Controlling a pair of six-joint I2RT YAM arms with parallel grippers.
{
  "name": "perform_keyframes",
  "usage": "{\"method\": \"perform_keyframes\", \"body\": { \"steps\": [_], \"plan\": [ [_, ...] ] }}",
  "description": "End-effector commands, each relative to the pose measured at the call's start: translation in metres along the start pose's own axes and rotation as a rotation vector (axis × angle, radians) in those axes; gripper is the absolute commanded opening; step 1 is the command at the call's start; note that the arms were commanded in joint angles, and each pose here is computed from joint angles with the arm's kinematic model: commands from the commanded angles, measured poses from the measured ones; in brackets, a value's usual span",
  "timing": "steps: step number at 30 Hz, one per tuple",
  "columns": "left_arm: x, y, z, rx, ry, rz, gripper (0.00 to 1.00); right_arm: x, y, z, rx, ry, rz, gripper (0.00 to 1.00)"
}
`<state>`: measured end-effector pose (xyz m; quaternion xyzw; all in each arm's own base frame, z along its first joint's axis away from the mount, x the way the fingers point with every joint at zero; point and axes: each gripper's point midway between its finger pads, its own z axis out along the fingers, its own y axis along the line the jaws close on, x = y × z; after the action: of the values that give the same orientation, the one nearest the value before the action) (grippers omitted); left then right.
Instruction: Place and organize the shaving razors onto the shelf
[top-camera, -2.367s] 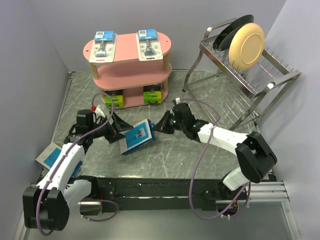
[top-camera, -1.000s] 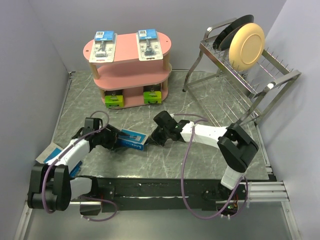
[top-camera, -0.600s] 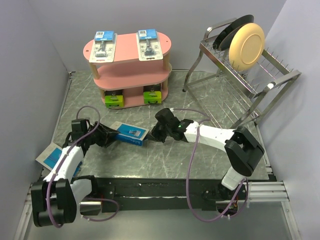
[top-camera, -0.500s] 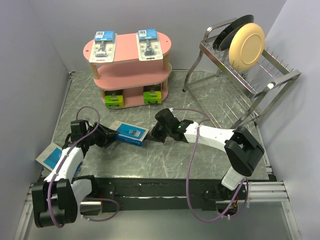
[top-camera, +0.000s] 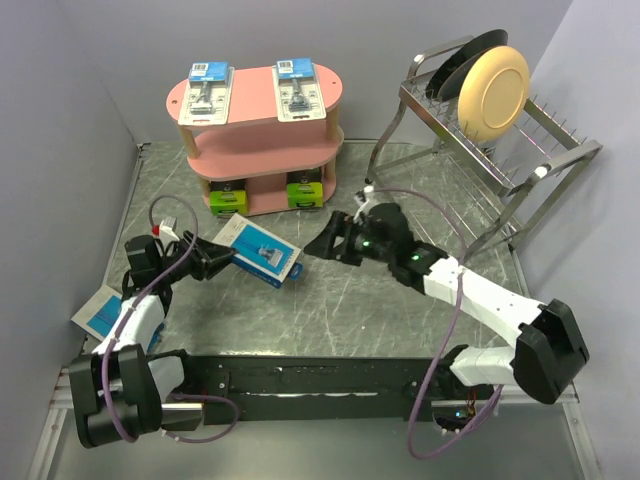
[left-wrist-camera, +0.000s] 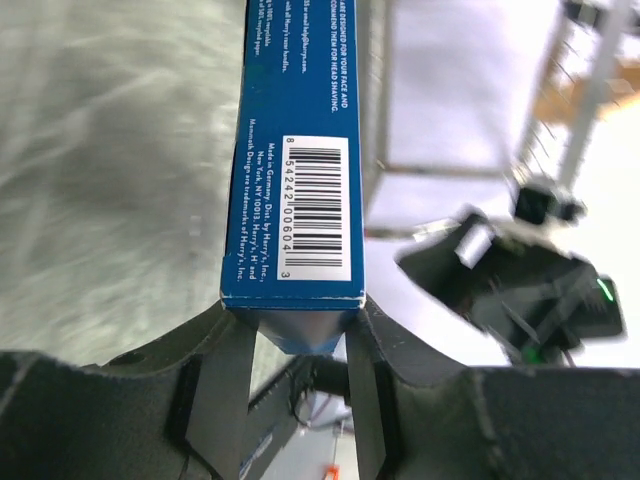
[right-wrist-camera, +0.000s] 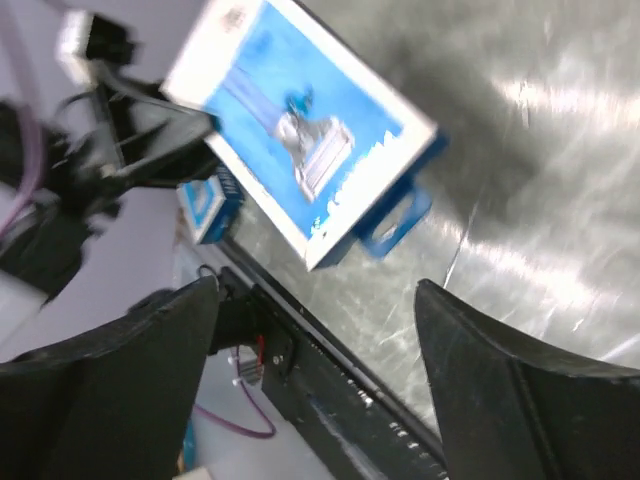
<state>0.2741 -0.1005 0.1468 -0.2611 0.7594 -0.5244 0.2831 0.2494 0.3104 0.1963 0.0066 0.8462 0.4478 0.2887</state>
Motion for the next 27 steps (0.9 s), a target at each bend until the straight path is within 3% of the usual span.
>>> {"method": "perform_keyframes", "body": {
  "steps": [1, 3, 8, 9, 11, 12, 13, 14, 18, 27],
  "plan": [
    [0.005, -0.052, -0.008, 0.235, 0.11, 0.155, 0.4, 0.013, -0.005, -0.013, -0.237, 0.109, -0.101, 0.91],
    [0.013, -0.059, -0.012, 0.276, 0.193, 0.164, 0.4, 0.018, 0.002, -0.016, -0.352, 0.121, -0.139, 0.95],
    [0.018, -0.062, -0.015, 0.295, 0.369, 0.146, 0.39, 0.022, 0.009, -0.016, -0.441, 0.131, -0.162, 1.0],
    [0.021, -0.058, -0.017, 0.321, 0.397, 0.233, 0.39, 0.023, 0.01, -0.016, -0.455, 0.139, -0.156, 1.0],
    [0.025, -0.059, -0.02, 0.292, 0.463, 0.143, 0.4, 0.024, 0.016, -0.018, -0.488, 0.151, -0.136, 1.0],
    [0.028, -0.057, -0.022, 0.349, 0.473, 0.258, 0.4, 0.024, 0.015, -0.016, -0.485, 0.158, -0.122, 1.0],
    [0.022, -0.06, -0.02, 0.375, 0.488, 0.268, 0.4, 0.024, 0.016, -0.015, -0.484, 0.159, -0.11, 1.0],
    [0.035, -0.063, -0.03, 0.355, 0.533, 0.101, 0.4, 0.022, 0.017, -0.014, -0.483, 0.157, -0.106, 1.0],
    [0.025, -0.074, -0.029, 0.476, 0.502, 0.2, 0.39, 0.022, 0.018, -0.007, -0.495, 0.188, -0.096, 1.0],
    [0.027, -0.084, -0.032, 0.52, 0.512, 0.141, 0.37, 0.033, 0.028, 0.016, -0.519, 0.25, -0.097, 1.0]
  ]
}}
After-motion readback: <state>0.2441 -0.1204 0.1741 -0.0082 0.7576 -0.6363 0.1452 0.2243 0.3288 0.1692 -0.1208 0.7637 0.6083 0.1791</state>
